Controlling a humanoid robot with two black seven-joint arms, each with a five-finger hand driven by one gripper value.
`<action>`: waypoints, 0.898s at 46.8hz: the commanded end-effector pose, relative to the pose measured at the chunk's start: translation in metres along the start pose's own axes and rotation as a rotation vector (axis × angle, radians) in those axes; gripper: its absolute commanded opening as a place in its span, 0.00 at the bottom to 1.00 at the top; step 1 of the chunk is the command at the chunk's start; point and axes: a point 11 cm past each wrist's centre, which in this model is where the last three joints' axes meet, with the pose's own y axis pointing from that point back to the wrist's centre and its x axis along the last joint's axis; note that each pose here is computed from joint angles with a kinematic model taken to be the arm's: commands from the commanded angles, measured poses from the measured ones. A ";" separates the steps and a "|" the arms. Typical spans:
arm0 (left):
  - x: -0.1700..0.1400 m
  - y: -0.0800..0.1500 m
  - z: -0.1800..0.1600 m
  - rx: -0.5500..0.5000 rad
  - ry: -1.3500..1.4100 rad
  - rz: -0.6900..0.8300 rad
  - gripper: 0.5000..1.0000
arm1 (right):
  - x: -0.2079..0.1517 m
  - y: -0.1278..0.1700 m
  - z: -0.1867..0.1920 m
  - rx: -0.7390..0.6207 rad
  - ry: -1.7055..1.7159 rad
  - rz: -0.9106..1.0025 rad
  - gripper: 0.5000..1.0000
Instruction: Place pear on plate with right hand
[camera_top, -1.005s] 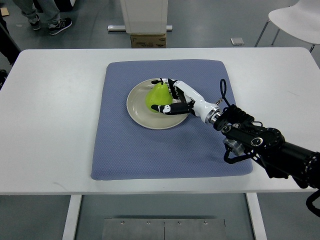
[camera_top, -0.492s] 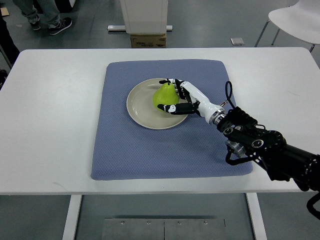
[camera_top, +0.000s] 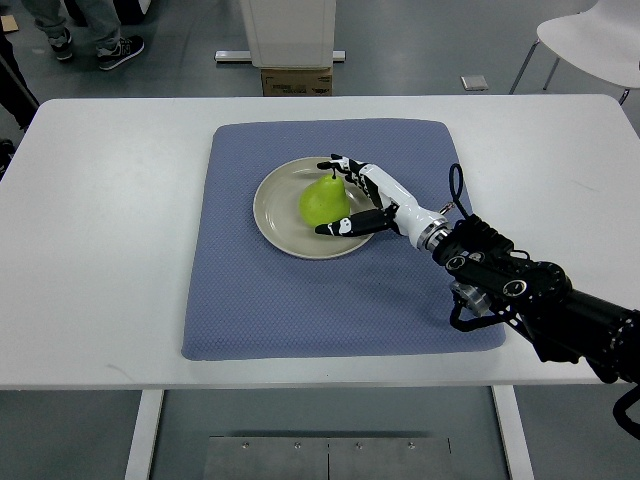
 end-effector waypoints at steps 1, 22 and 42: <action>0.000 0.000 0.000 0.000 0.000 0.000 1.00 | 0.001 -0.001 -0.002 0.003 0.000 0.001 1.00; 0.000 0.000 0.000 0.001 0.000 0.000 1.00 | 0.048 0.006 -0.013 0.020 -0.008 0.048 1.00; -0.001 -0.001 0.002 -0.004 0.000 -0.001 1.00 | 0.123 0.033 -0.012 -0.006 -0.116 0.230 1.00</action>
